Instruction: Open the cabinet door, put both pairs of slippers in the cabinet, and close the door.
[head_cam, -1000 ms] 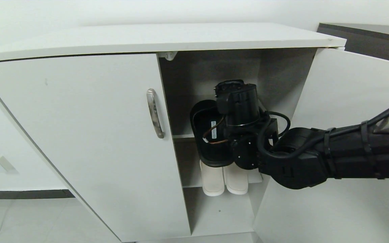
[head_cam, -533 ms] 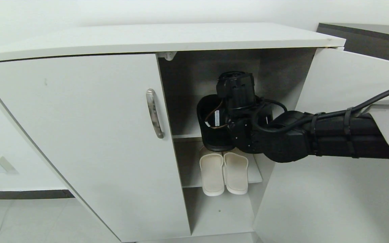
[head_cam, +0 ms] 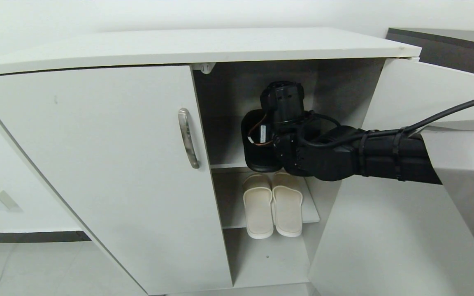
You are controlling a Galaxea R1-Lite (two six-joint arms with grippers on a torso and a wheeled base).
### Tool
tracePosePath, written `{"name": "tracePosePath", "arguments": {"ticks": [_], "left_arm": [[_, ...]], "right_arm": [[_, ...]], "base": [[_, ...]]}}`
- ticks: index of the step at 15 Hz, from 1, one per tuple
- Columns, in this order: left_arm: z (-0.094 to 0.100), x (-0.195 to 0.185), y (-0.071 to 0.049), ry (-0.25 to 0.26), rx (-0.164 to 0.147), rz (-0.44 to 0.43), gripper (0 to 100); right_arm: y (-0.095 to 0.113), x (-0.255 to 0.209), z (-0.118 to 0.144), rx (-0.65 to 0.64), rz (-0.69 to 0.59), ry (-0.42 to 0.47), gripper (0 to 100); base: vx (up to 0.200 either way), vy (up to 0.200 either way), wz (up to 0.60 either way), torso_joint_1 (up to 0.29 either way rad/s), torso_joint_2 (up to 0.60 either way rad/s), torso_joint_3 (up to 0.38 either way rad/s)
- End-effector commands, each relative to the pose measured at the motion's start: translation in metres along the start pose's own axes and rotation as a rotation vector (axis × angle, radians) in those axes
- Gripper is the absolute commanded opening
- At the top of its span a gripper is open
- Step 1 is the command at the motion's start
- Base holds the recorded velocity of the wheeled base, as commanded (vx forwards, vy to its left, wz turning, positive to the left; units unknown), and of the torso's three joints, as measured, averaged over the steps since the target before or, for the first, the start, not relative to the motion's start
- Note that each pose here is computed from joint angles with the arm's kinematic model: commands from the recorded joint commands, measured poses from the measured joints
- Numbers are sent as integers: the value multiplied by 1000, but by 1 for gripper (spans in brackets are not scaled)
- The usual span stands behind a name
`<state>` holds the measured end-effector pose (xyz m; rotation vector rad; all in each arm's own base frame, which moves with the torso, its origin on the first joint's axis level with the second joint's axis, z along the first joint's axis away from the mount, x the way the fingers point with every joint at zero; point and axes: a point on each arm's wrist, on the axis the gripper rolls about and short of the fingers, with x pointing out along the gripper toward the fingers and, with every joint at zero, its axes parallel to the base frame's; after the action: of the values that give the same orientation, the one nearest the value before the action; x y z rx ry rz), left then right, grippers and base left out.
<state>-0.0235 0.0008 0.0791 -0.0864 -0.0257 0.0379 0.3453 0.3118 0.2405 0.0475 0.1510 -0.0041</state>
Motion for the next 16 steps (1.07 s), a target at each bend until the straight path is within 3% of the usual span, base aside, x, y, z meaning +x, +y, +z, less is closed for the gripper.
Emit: {"name": "tracePosePath", "arguments": {"ticks": [1, 4, 5, 9, 16], "left_arm": [[0, 0, 0, 1, -1, 1, 0], [0, 0, 0, 1, -1, 1, 0], [0, 0, 0, 1, -1, 1, 0], [0, 0, 0, 1, -3, 1, 0], [0, 0, 0, 1, -1, 1, 0]], "right_arm": [[3, 4, -2, 1, 5, 0, 0], [2, 9, -3, 3, 5, 0, 0], [3, 10, -5, 1, 3, 2, 100], [3, 10, -7, -2, -3, 8, 100], [-10, -58, 10, -24, 56, 20, 100]], "base": [[0, 0, 0, 0, 0, 0], [0, 0, 0, 0, 0, 0], [0, 0, 0, 0, 0, 0], [0, 0, 0, 0, 0, 0], [0, 0, 0, 0, 0, 0]]}}
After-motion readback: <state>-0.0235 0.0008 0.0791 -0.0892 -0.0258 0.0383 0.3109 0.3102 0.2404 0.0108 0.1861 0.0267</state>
